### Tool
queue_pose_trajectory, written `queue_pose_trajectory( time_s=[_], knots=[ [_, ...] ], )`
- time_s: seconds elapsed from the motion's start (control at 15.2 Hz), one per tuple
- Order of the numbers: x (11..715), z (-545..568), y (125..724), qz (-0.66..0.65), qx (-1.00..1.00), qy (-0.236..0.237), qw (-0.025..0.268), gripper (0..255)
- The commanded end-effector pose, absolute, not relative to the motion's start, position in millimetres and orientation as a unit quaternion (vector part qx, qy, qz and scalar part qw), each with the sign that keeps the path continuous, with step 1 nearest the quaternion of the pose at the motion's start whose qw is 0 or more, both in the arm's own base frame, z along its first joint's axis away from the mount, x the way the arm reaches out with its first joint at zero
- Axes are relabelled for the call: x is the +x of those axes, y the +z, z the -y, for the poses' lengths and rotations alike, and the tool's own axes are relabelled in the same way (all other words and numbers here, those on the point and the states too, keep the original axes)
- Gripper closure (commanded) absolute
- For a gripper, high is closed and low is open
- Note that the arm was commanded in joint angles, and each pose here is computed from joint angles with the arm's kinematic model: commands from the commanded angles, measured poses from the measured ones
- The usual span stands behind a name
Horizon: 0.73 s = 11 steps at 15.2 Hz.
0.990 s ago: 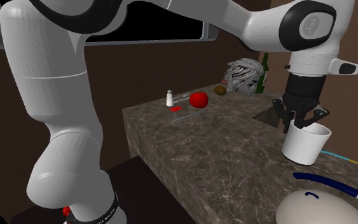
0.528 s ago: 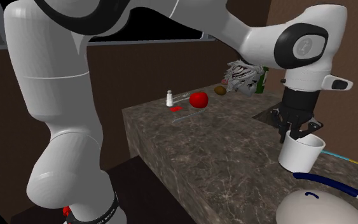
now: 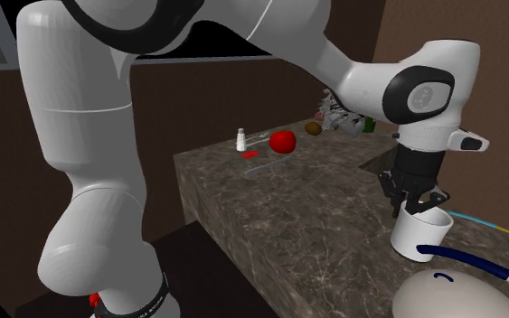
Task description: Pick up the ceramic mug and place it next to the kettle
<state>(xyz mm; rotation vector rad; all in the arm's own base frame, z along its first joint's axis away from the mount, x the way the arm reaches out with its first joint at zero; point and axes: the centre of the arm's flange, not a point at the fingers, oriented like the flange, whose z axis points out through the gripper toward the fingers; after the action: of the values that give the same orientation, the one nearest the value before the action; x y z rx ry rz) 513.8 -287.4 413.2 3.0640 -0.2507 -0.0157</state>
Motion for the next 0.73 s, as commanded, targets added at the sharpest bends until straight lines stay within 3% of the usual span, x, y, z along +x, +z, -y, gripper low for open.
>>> queue_pose_trajectory(
  time_s=[0.0, 0.66],
  knots=[
    [514, 287, 404, 0.082, 0.996, -0.005, 0.034, 255],
    [514, 287, 359, 0.082, 0.996, -0.005, 0.034, 255]
  ],
)
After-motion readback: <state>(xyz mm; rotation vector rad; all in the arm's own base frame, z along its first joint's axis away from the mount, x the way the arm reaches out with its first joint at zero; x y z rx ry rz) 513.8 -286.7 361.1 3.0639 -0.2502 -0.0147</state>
